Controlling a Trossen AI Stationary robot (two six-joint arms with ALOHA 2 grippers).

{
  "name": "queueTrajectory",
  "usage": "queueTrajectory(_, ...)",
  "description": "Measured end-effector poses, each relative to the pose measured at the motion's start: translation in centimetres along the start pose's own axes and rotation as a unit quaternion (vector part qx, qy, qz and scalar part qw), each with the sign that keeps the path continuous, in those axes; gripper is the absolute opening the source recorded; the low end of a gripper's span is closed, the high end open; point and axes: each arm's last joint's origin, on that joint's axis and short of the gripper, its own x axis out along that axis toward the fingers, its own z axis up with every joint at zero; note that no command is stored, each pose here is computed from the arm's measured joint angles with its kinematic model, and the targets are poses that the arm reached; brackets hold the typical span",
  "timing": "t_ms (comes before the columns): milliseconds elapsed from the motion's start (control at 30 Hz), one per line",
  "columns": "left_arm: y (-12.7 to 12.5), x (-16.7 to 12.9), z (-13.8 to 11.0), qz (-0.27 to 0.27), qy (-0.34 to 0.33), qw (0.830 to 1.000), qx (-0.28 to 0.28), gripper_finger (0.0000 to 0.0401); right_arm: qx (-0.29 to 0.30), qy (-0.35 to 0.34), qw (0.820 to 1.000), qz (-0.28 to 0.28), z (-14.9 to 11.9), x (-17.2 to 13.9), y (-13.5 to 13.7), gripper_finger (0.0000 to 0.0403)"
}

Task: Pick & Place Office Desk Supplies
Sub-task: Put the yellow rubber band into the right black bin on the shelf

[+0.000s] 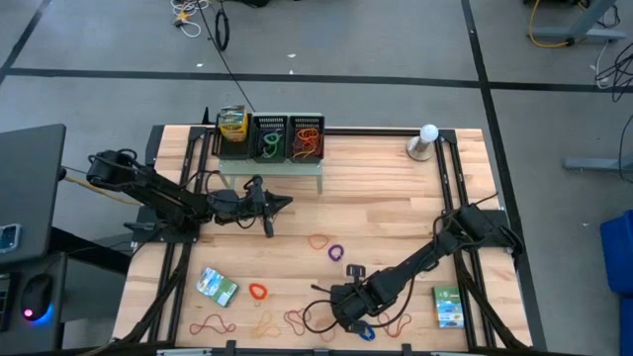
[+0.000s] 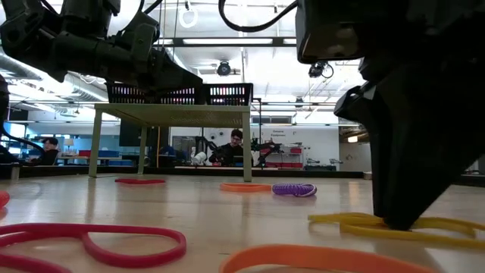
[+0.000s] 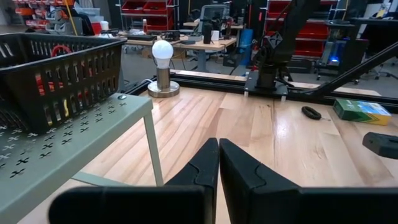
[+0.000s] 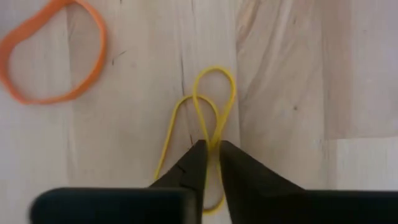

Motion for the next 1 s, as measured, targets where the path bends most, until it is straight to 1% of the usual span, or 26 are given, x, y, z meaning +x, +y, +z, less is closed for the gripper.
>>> queueTrajectory(133, 0.0, 0.0, 0.0, 0.0, 0.0, 1.0, 0.0, 0.0018, 0.006, 0.002, 1.0, 0.003, 0.1, -0.5, -0.1, 0.0009)
queueTrajectory(233, 0.0, 0.0, 0.0, 0.0, 0.0, 1.0, 0.0, 0.0018, 0.009, 0.004, 1.0, 0.005, 0.2, -1.2, -0.1, 0.0006)
queueTrajectory(367, 0.0, 0.0, 0.0, 0.0, 0.0, 1.0, 0.0, 0.0018, 0.017, -0.029, 0.999, 0.016, 1.2, -4.4, -0.4, 0.0004)
queueTrajectory(533, 0.0, 0.0, 0.0, 0.0, -0.001, 1.0, 0.0, 0.0018, 0.034, -0.06, 0.997, -0.027, 2.4, -8.8, -2.5, 0.0004)
queueTrajectory(633, 0.0, 0.0, 0.0, 0.0, 0.0, 1.0, 0.0, 0.0018, 0.057, -0.077, 0.993, -0.065, 3.4, -11.8, -4.8, 0.0004)
queueTrajectory(733, 0.0, 0.0, 0.0, 0.0, 0.0, 1.0, 0.0, 0.0018, 0.076, -0.117, 0.983, -0.118, 4.6, -14.4, -7.4, 0.0004)
queueTrajectory(833, 0.0, 0.0, 0.0, 0.0, -0.001, 1.0, 0.0, 0.0018, 0.085, -0.171, 0.967, -0.169, 6.1, -16.9, -10.4, 0.0004)
queueTrajectory(1000, 0.0, 0.0, 0.0, 0.0, 0.0, 1.0, 0.0, 0.0018, 0.09, -0.21, 0.938, -0.261, 8.9, -19.1, -16.4, 0.0004)
